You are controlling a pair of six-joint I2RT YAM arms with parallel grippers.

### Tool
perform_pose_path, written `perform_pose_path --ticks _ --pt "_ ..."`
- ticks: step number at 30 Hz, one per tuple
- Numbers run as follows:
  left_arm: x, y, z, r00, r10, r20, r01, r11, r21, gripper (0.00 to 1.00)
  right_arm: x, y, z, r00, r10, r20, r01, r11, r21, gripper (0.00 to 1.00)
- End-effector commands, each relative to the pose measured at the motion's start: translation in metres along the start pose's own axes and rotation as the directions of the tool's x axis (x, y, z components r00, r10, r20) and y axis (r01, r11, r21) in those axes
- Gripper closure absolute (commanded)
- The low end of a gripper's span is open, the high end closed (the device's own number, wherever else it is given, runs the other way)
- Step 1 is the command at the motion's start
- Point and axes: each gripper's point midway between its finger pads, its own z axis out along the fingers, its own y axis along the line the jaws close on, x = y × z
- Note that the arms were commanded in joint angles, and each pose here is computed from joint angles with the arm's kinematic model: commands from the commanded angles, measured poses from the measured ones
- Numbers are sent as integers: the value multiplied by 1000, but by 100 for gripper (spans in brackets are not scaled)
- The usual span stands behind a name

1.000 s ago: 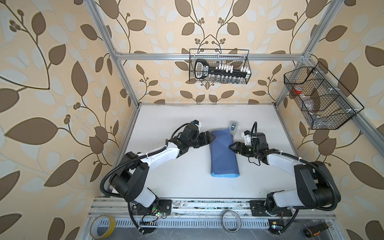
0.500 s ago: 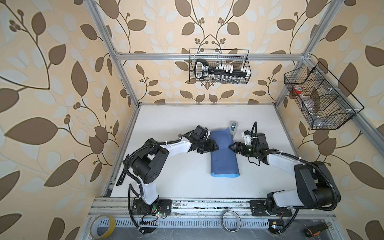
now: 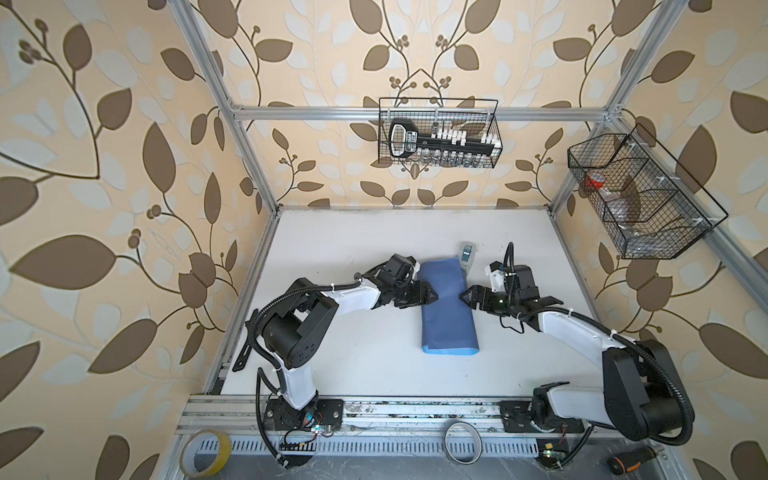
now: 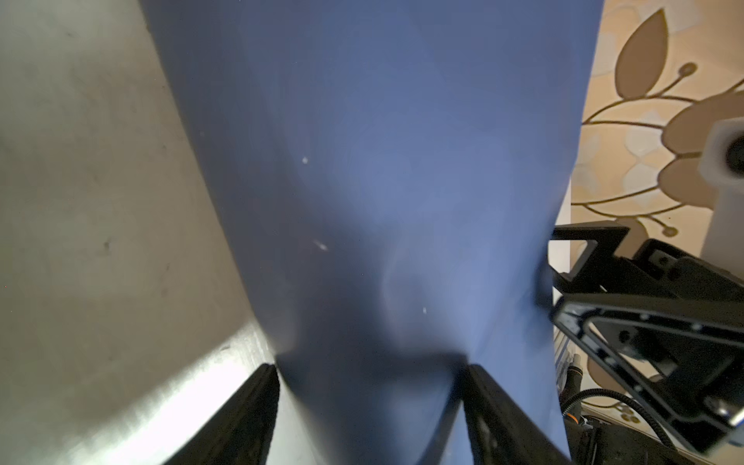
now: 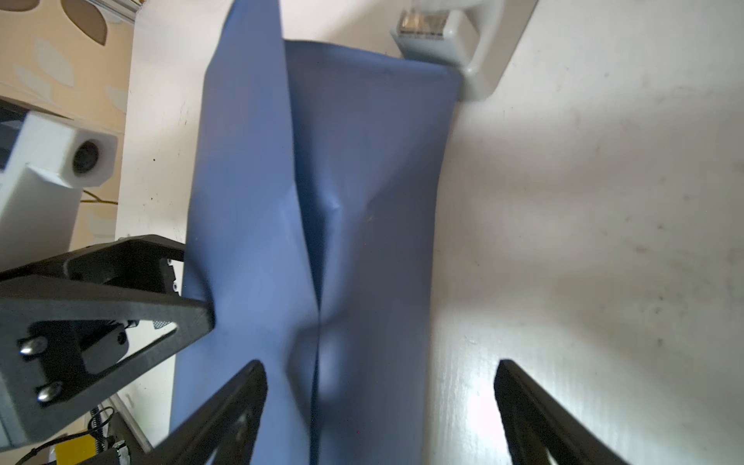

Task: Wrap a gift box in wrapping paper
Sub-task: Fold the wrapping paper for the gift box.

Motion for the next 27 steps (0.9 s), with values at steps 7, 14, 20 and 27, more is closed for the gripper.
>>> perform_pose_path --ticks 7,14,20,27 --pt "42 43 4 993 -28 -112 9 987 -162 27 5 15 15 994 -89 -59 89 996 12 18" --pt "40 42 0 995 -32 -92 17 987 -161 27 21 30 25 984 -138 -109 138 990 -6 30" --pt "36 43 -8 997 -44 -59 34 986 -166 26 30 40 31 982 -143 -121 141 990 -24 34" --pt "29 55 -24 997 -72 -27 66 983 -173 25 35 66 42 982 -140 -123 131 988 -83 35"
